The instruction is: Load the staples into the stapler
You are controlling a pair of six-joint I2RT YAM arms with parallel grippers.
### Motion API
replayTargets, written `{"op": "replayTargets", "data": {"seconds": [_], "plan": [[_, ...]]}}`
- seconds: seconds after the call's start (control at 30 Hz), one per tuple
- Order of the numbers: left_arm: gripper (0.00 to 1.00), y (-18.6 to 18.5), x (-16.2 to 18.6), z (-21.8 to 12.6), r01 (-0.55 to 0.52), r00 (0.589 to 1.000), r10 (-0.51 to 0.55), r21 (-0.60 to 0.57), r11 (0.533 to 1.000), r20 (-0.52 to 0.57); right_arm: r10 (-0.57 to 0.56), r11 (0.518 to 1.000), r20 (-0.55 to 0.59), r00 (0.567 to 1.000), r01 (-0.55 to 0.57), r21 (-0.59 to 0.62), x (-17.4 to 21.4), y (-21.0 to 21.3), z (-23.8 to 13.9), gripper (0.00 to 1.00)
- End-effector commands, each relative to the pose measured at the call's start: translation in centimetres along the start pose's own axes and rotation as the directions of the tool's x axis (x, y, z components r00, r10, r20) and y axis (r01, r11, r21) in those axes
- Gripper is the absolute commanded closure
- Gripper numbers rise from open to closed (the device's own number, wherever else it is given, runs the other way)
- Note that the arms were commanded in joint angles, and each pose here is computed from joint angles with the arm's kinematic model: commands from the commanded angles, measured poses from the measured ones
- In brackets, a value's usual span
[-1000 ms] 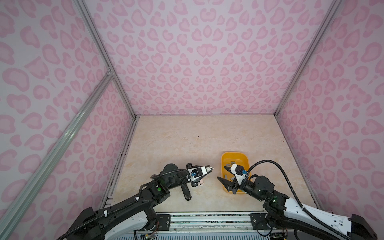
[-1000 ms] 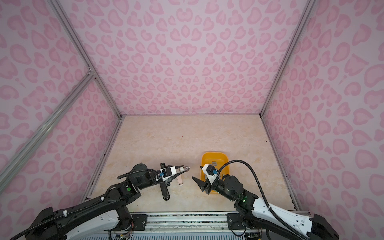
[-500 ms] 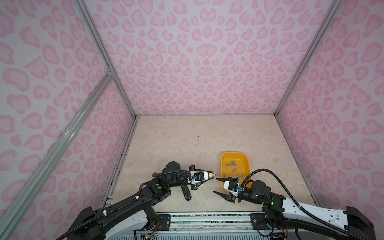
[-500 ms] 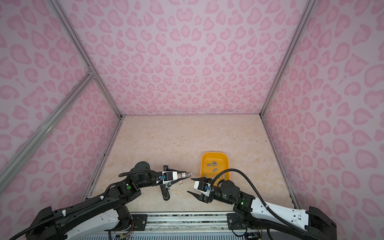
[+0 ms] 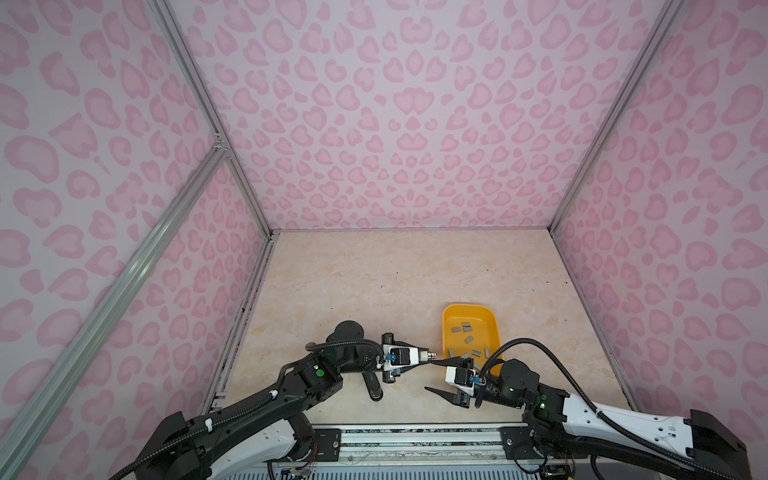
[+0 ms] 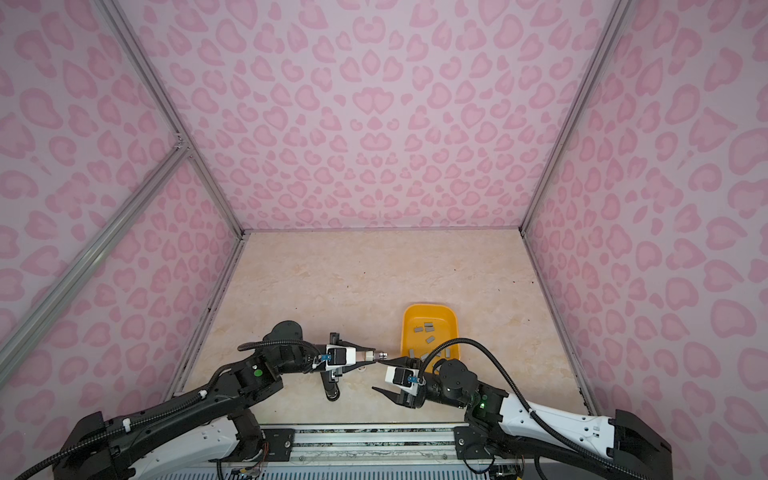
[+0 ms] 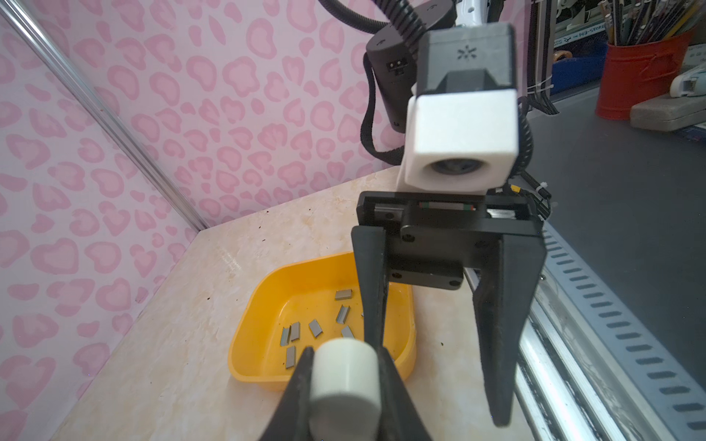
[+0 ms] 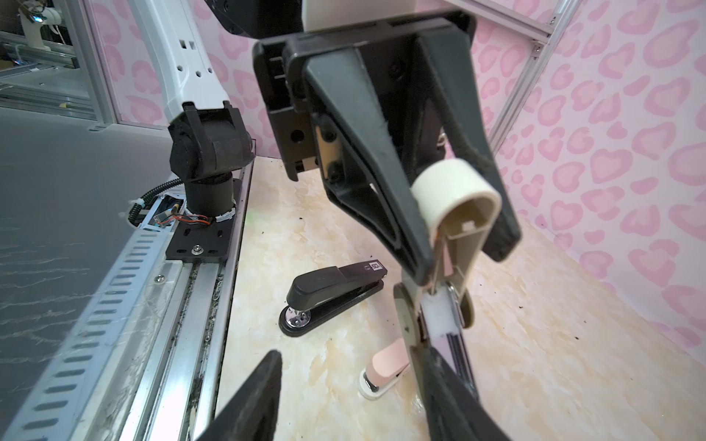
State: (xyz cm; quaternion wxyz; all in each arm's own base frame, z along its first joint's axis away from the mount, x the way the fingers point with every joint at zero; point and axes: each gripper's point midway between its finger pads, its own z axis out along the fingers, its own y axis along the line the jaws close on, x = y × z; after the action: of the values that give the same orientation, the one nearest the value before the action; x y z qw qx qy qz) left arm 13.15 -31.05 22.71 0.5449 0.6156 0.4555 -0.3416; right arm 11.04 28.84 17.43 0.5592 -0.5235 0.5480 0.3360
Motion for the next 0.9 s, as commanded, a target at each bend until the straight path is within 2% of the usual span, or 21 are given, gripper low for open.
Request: {"op": "replayTargets", "data": {"seconds": [0.0,0.23,0.33,0.6,0.87], "plan": [[0.96,-0.4,-0.9,0.1,-0.028,0.999,0.027,0.032,0.999,0.021,-0.009,1.000,0.020,1.000,0.009,-0.012,-0.7,0.1,0.3,0.42],[0.97,-0.8,-0.5,0.5,-0.034,0.999,0.034,0.060,0.998,0.004,-0.009,1.000,0.012,1.000,0.008,0.013,-0.8,-0.2,0.5,0.41],[0.97,-0.8,-0.5,0.5,-0.036,0.999,0.036,0.056,0.998,0.001,-0.006,0.998,0.011,1.000,0.006,0.065,-0.6,-1.0,0.1,0.41],[0.96,-1.2,-0.5,0.6,-0.040,0.999,0.040,0.079,0.996,0.007,0.010,0.981,0.099,0.995,-0.029,0.191,-1.4,-2.6,-2.4,0.31],[0.97,-2.6,-1.4,0.5,-0.062,0.997,0.056,0.141,0.988,0.044,0.014,0.997,0.172,0.985,-0.028,0.078,-3.2,-0.6,-2.9,0.29]]}}
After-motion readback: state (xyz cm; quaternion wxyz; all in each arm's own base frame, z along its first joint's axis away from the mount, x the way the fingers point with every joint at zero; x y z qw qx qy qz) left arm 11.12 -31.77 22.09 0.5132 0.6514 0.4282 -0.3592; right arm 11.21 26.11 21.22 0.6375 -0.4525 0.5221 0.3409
